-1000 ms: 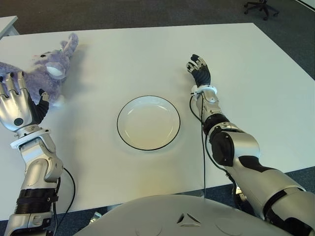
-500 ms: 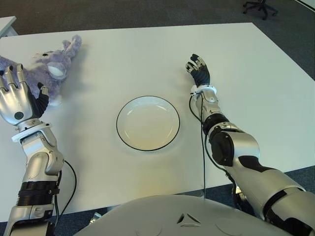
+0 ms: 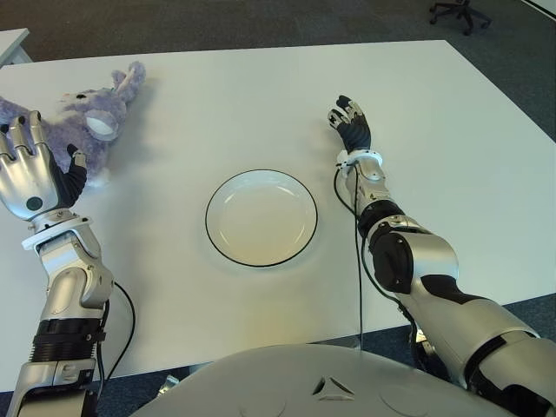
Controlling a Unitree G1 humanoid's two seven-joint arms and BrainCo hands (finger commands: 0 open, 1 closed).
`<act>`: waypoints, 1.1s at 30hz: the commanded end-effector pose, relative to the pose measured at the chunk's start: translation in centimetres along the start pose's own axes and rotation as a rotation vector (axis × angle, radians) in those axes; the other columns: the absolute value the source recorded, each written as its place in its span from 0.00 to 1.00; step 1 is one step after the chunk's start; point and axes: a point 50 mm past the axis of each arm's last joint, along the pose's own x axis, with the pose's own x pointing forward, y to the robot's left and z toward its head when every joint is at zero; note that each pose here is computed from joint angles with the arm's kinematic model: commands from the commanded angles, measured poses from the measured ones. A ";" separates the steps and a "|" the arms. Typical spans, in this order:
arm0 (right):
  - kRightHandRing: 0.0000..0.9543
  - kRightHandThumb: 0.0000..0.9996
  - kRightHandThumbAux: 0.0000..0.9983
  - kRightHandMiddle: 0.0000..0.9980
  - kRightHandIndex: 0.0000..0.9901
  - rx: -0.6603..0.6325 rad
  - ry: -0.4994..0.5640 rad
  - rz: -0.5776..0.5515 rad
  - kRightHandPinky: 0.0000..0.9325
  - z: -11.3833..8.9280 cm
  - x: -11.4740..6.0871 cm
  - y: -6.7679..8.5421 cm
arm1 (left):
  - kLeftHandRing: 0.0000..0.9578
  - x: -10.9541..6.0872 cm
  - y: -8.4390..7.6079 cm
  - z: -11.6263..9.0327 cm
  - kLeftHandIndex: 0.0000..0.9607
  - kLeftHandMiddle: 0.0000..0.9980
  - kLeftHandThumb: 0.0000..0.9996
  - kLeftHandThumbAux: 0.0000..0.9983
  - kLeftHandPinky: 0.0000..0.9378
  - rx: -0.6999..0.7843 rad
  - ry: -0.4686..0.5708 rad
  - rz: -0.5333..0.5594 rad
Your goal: Put the doll into the plate.
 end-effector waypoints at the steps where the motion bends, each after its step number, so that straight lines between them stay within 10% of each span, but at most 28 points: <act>1: 0.12 0.56 0.83 0.11 0.15 0.015 0.169 -0.029 0.16 -3.8 -1.5 -0.6 | 0.19 0.0 -0.2 0.3 0.03 0.13 0.55 0.33 0.31 -0.030 -0.002 -0.009; 12: 0.12 0.57 0.83 0.11 0.14 0.030 0.167 -0.032 0.16 -3.8 -1.5 -0.4 | 0.20 -0.1 0.0 0.4 0.08 0.15 0.62 0.36 0.29 -0.108 0.001 -0.005; 23: 0.14 0.57 0.81 0.13 0.17 0.026 0.158 -0.039 0.17 -3.9 -1.6 -0.3 | 0.39 -0.1 0.1 0.5 0.46 0.42 0.82 0.67 0.40 -0.269 0.032 0.024; 33: 0.12 0.57 0.81 0.12 0.14 0.019 0.154 -0.032 0.15 -3.9 -1.6 -0.2 | 0.43 -0.2 0.3 0.5 0.45 0.47 0.85 0.66 0.40 -0.313 0.009 0.074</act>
